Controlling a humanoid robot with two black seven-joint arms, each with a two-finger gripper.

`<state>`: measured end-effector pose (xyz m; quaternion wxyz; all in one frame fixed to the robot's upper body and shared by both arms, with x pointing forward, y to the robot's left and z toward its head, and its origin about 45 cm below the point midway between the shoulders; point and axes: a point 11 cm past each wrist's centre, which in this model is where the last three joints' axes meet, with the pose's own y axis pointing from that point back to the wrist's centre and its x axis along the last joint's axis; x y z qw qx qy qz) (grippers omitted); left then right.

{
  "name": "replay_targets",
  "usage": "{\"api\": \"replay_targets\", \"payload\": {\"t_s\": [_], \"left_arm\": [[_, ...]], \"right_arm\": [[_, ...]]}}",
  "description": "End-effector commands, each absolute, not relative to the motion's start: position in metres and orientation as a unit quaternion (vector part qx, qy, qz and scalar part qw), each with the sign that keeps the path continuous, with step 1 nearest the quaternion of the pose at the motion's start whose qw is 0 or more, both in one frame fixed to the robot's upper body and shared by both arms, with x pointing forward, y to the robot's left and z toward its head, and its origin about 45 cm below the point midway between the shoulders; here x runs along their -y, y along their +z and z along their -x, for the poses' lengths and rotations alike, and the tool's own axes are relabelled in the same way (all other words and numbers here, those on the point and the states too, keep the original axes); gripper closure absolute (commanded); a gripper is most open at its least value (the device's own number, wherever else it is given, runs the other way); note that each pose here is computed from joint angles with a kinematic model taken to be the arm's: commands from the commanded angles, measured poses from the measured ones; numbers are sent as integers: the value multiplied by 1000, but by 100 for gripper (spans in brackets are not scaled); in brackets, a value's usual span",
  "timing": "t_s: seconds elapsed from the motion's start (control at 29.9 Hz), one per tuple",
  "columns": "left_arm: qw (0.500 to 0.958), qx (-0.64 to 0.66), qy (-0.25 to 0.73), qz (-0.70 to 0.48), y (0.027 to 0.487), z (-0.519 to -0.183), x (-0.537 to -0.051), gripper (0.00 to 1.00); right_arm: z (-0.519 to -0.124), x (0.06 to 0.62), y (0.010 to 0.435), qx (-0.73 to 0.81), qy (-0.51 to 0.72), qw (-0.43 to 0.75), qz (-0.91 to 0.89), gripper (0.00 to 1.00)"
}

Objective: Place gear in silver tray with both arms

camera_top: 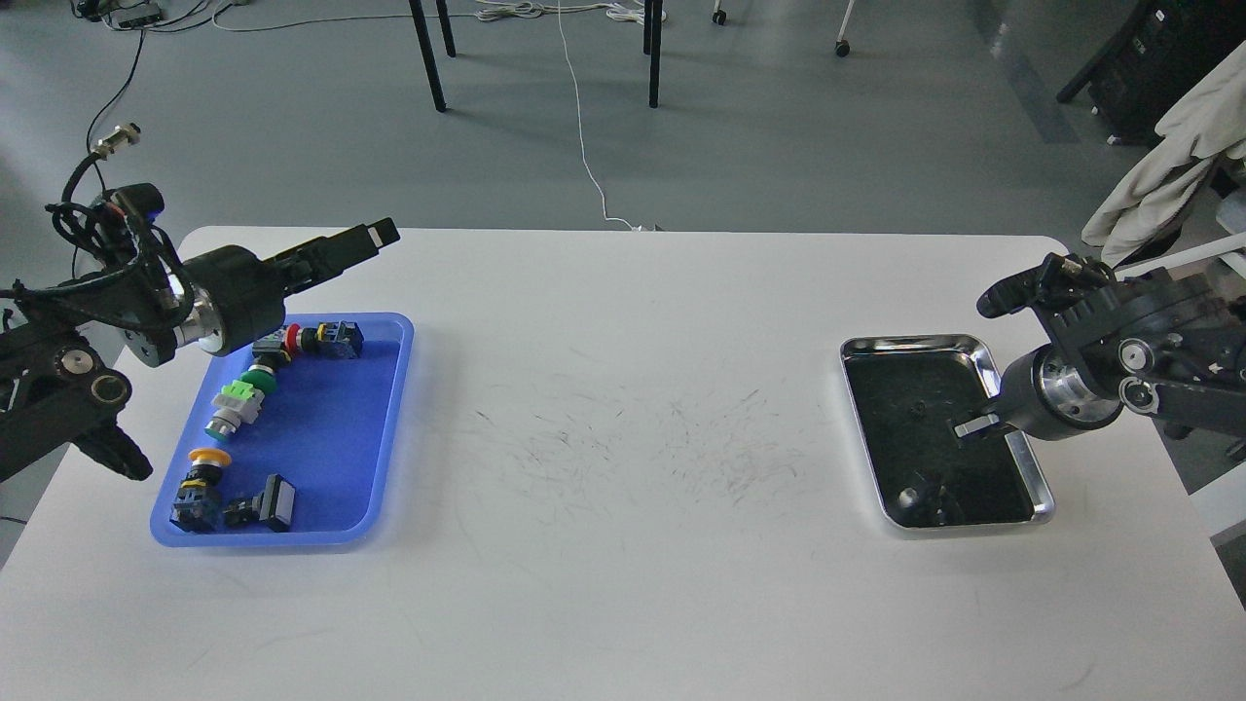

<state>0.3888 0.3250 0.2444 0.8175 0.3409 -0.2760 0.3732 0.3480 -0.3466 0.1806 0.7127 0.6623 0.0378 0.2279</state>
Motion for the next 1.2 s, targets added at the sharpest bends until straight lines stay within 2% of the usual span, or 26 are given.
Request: {"api": "replay_targets", "payload": {"t_s": [0.0,0.13,0.2,0.23,0.27,0.33,0.47,0.74,0.9,1.17], "left_arm": [[818,276,373,-341,244,-389,-325,2],[818,276,373,-341,244,-389,-325,2],[818,276,373,-341,244,-389,-325,2],[818,276,373,-341,244,-389,-325,2],[818,276,373,-341,244,-389,-325,2],[818,276,373,-341,244,-389,-325,2],[817,276,373,-341,245,-389,-325,2],[818,275,372,-342,243,-388,-325,2],[817,276,373,-341,244,-389,-325,2],[816,254,417,-309,245,-395,-321,2]], "right_arm": [[-348,351,176,-49,237,721,-649,91],[-348,343,168,-60,240,719,-649,89],[-350,341,167,-61,242,720,-648,82],[-351,339,167,-62,243,719,-648,75],[-351,336,166,-64,245,718,-648,64],[-352,331,166,-65,246,715,-651,31],[-354,328,168,-57,245,710,-658,6],[-372,315,195,19,227,667,-709,3],[-391,316,230,106,216,623,-744,3],[-433,311,270,330,56,396,-855,3]]}}
